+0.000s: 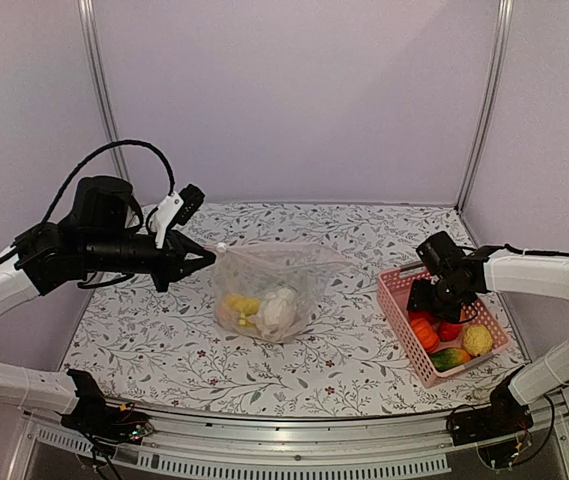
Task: Place the food in the zip-top bag and seal the zipper
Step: Pick up the fake fruit from the bin, then place the fake fruit in the zipper food storage bag.
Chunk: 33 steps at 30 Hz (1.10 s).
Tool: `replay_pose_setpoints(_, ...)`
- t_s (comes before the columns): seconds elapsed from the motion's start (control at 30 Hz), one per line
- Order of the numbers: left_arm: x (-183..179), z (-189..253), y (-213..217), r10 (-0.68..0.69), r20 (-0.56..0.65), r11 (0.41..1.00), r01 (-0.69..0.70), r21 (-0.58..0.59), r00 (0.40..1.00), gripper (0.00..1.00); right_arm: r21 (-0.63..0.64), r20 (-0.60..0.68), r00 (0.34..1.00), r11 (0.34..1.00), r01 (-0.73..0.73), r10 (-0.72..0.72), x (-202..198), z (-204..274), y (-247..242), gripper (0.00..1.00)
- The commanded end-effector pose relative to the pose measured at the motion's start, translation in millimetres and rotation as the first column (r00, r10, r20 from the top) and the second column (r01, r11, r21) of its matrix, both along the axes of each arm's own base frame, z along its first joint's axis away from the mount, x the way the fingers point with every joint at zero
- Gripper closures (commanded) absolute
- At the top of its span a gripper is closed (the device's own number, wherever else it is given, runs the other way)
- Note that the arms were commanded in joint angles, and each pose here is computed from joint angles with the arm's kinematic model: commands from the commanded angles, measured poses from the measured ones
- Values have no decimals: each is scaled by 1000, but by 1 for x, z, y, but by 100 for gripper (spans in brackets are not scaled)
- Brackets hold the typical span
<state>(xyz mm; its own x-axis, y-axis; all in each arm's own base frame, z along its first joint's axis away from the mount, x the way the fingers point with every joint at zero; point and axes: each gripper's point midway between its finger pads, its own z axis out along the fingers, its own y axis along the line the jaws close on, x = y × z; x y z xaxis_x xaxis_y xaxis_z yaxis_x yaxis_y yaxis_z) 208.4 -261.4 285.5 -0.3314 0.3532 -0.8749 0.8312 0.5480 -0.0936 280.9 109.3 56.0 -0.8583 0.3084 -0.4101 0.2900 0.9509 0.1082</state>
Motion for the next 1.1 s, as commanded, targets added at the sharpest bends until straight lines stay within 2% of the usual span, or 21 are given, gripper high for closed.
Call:
replay_pose_setpoints(0.0, 1, -4, 3, 0, 0, 1000, 0, 6, 1000, 100, 14, 13, 1000, 1000, 3, -3, 7, 3, 2, 26)
replay_pose_setpoints(0.27, 2, -7, 1, -2, -11, 1000, 2, 13, 1000, 100, -4, 79, 997, 1000, 21, -20, 4, 27, -9, 36)
replay_pose_setpoints(0.47, 2, -9, 0, -3, -20, 1000, 3, 14, 1000, 100, -24, 135, 991, 999, 25, -22, -8, 57, -23, 39)
replay_pose_setpoints(0.67, 1, -9, -2, -11, -26, 1000, 11, 10, 1000, 100, 139, 285, 955, 982, -128, 84, -22, 120, -1, 42)
replay_pose_setpoints(0.83, 1, -10, -2, -16, -28, 1000, 16, 10, 999, 100, 275, 419, 879, 891, -362, 227, -37, 181, 44, 43)
replay_pose_setpoints(1.07, 0, -10, -3, -20, -30, 1000, 21, 9, 999, 100, 351, 569, 697, 637, -686, 437, -67, 247, 139, 44)
